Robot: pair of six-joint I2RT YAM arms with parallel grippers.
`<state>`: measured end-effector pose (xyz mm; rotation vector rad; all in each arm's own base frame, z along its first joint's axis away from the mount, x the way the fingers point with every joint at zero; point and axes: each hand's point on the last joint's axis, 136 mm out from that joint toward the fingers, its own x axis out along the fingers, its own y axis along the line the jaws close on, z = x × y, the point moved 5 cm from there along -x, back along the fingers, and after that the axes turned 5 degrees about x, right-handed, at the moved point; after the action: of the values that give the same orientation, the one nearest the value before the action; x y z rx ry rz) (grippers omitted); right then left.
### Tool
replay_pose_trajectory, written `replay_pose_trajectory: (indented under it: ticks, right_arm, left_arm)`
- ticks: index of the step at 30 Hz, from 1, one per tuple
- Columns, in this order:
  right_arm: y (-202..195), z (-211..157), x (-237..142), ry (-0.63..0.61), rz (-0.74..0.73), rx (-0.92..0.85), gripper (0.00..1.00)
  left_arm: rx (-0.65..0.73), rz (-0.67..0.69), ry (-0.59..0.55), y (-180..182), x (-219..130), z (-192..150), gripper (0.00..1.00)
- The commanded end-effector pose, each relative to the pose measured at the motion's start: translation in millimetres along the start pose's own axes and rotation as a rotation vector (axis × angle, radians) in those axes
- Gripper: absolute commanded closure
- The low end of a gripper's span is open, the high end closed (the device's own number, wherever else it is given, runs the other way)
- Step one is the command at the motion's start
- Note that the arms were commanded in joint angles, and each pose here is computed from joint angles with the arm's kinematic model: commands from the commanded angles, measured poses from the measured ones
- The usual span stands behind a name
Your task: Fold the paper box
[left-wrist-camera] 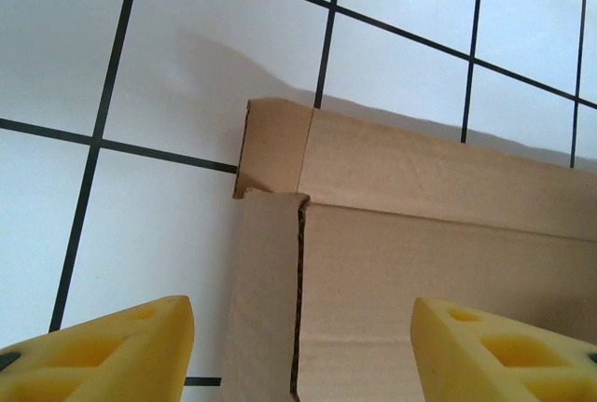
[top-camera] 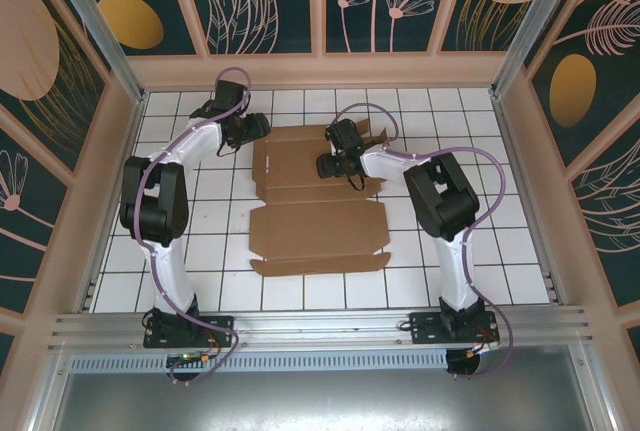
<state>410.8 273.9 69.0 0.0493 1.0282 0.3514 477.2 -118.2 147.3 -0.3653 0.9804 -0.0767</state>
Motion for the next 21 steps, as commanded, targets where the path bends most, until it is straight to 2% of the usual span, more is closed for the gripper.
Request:
replay_pose_trajectory:
  ticks: [1,7,12,16,21]
  right_arm:
    - [-6,-19,-11,0.129,-0.016,0.018,0.4]
    - [-7,-6,-22,0.101,0.005,0.035,0.4]
    - [-5,10,-34,0.054,0.032,0.055,0.41]
    - [-25,40,-48,-0.016,0.034,0.125,0.41]
    - [-60,71,-59,-0.095,0.042,0.227,0.39]
  left_arm:
    - [0.03,0.028,0.001,1,-5,3,0.38]
    - [0.059,0.062,-0.058,0,-27,15,0.41]
    - [0.102,0.061,-0.127,-16,-55,29,0.47]
    - [0.186,0.043,-0.156,-51,-72,29,0.49]
    - [0.242,-0.117,-0.054,-107,-62,-10,0.54]
